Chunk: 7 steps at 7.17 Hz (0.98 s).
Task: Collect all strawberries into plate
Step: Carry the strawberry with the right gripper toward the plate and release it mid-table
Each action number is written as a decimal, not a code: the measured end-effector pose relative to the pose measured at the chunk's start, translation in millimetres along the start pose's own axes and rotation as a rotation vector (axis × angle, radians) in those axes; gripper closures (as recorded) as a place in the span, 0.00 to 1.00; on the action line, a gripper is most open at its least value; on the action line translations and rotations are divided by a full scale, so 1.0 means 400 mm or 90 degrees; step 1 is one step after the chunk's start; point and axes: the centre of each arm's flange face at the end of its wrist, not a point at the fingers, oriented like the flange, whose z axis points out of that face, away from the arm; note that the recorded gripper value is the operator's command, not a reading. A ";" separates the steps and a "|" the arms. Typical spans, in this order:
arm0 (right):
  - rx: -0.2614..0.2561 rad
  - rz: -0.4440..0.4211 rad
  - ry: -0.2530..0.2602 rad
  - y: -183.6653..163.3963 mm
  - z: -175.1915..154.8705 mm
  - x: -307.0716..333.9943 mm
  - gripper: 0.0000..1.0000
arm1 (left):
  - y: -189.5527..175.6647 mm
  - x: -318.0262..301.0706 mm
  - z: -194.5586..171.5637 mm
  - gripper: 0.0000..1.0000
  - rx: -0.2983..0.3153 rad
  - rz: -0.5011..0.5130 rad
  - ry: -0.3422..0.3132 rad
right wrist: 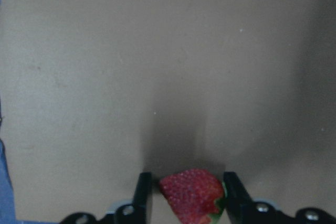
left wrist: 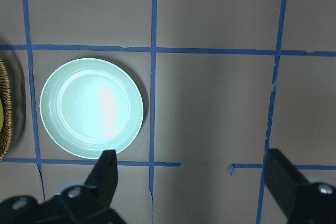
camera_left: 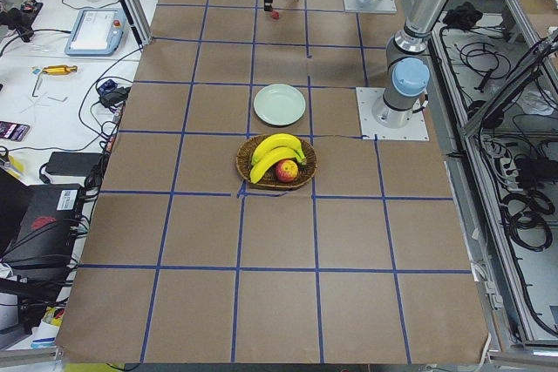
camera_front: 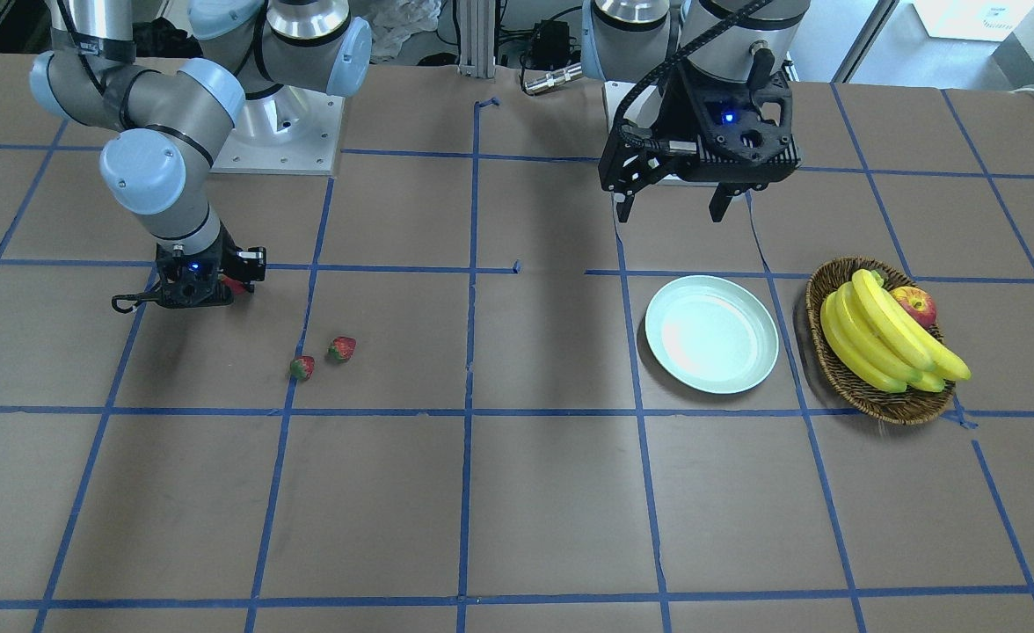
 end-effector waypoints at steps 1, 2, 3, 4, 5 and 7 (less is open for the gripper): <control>0.015 0.018 -0.002 -0.015 -0.020 0.004 1.00 | 0.000 0.000 -0.001 0.00 0.000 0.000 0.001; 0.047 0.039 -0.016 -0.048 -0.062 0.005 1.00 | 0.000 0.000 -0.002 0.00 0.001 0.000 0.001; 0.090 0.059 -0.046 -0.093 -0.120 -0.016 1.00 | 0.000 0.000 -0.003 0.00 0.002 0.000 0.000; 0.119 0.076 -0.075 -0.131 -0.165 -0.078 1.00 | 0.000 0.000 -0.004 0.00 0.002 0.001 0.000; 0.132 0.094 -0.092 -0.155 -0.186 -0.170 1.00 | 0.000 0.000 -0.004 0.00 0.002 0.001 0.001; 0.147 0.140 -0.113 -0.201 -0.204 -0.363 1.00 | 0.001 0.001 -0.003 0.00 0.002 0.001 0.001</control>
